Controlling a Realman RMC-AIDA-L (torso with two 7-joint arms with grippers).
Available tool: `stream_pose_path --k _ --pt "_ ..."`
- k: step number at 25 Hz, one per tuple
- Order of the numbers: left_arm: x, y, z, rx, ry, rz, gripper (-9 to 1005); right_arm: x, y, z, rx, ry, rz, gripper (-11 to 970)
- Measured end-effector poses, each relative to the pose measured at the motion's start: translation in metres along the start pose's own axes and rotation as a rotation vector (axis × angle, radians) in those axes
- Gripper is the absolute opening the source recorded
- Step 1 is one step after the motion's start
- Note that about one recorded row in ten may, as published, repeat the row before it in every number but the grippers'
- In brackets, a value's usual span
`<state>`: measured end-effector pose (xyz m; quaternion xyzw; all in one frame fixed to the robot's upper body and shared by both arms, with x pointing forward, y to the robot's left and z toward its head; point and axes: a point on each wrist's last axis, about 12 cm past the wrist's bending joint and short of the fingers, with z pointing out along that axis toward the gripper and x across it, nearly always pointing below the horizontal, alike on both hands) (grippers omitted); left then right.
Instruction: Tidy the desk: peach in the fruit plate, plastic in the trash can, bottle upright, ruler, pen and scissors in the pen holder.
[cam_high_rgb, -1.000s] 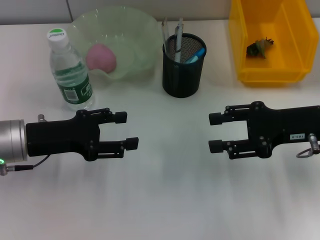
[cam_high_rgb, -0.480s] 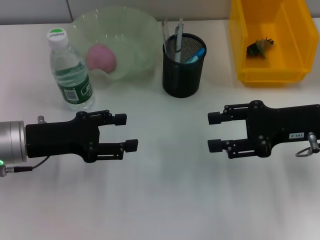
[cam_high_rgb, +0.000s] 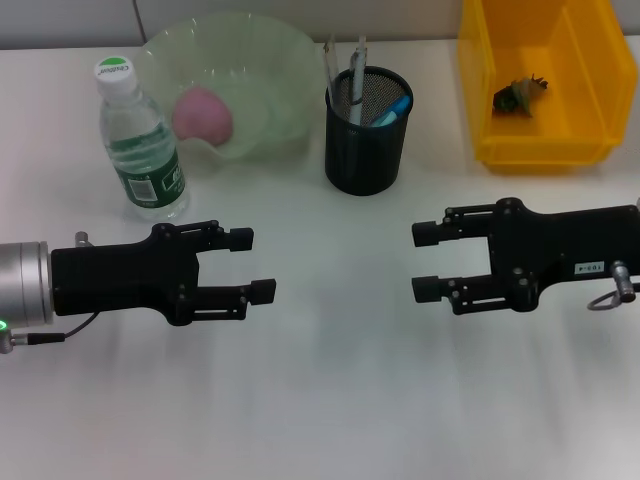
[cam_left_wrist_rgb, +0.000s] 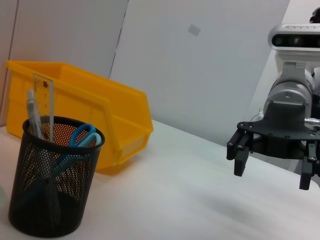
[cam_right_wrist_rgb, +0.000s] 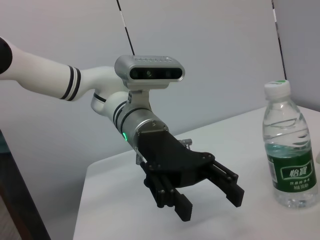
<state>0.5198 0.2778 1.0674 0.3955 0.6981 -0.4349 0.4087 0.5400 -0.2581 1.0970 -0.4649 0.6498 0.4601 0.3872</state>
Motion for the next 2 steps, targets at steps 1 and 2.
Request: stream_pose_path --k 1,2 --pt "0.0001 0.0002 0.0 -0.002 0.001 0.0 797 -0.0004 -0.0002 0.0003 -0.001 0.0 -0.001 688" --pt "0.0001 0.0002 0.0 -0.002 0.001 0.0 797 -0.0008 -0.0004 0.0006 -0.002 0.0 -0.001 688"
